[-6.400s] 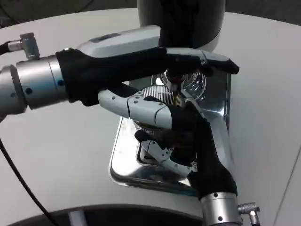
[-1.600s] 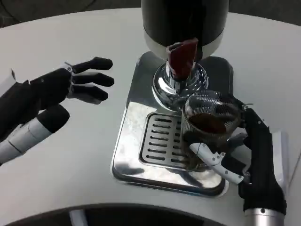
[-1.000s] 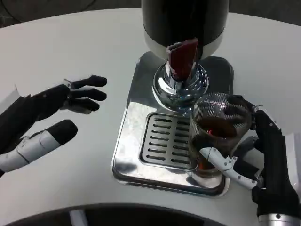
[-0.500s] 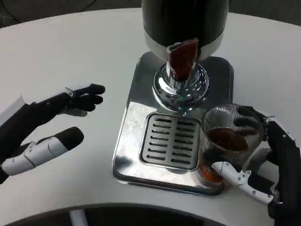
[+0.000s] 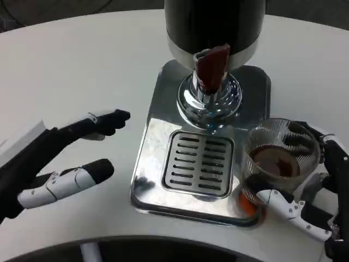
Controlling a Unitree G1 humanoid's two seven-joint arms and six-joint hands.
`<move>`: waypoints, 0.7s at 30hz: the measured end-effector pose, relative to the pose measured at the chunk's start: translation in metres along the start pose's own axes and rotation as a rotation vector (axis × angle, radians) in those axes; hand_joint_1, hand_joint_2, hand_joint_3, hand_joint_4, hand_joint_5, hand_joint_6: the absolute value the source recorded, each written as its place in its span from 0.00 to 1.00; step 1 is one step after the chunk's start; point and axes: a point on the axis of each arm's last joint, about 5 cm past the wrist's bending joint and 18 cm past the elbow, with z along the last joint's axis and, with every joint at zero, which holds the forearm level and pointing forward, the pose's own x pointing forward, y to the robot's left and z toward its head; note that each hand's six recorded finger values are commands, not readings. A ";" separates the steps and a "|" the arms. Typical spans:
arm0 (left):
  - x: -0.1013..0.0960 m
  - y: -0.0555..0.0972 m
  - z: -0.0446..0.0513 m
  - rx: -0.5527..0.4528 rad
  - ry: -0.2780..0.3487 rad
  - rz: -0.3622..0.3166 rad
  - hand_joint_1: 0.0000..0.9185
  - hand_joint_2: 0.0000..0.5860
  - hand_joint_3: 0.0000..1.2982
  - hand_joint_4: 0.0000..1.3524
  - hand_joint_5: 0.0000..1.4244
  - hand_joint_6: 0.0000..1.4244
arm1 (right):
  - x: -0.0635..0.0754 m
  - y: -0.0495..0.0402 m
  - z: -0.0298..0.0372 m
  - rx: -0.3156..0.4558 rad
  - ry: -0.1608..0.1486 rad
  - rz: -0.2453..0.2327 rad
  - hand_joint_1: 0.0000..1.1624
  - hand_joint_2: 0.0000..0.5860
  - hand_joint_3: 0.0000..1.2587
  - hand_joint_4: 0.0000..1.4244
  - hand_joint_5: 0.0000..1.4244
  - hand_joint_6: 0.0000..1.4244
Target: Grasp the cup under the faucet to collect the drink, then remove the cup.
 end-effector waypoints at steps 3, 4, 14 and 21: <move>0.001 -0.001 0.0006 0.032 0.016 -0.024 0.00 0.14 0.13 0.09 0.11 0.13 | -0.003 -0.0024 0.0017 0.001 0.002 0.007 0.73 0.32 0.70 0.73 0.90 0.85; 0.002 -0.002 0.0006 0.035 0.018 -0.028 0.00 0.14 0.13 0.08 0.10 0.13 | -0.005 -0.0031 0.0018 0.002 0.005 0.009 0.73 0.32 0.71 0.73 0.90 0.85; 0.004 -0.003 0.0038 0.079 0.022 -0.055 0.00 0.14 0.12 0.06 0.08 0.11 | -0.015 -0.0084 0.0046 -0.001 0.018 0.022 0.73 0.32 0.71 0.74 0.91 0.87; 0.005 -0.004 0.0050 0.106 0.029 -0.067 0.00 0.14 0.11 0.04 0.07 0.10 | -0.022 -0.0110 0.0053 -0.006 0.028 0.030 0.73 0.32 0.73 0.75 0.92 0.88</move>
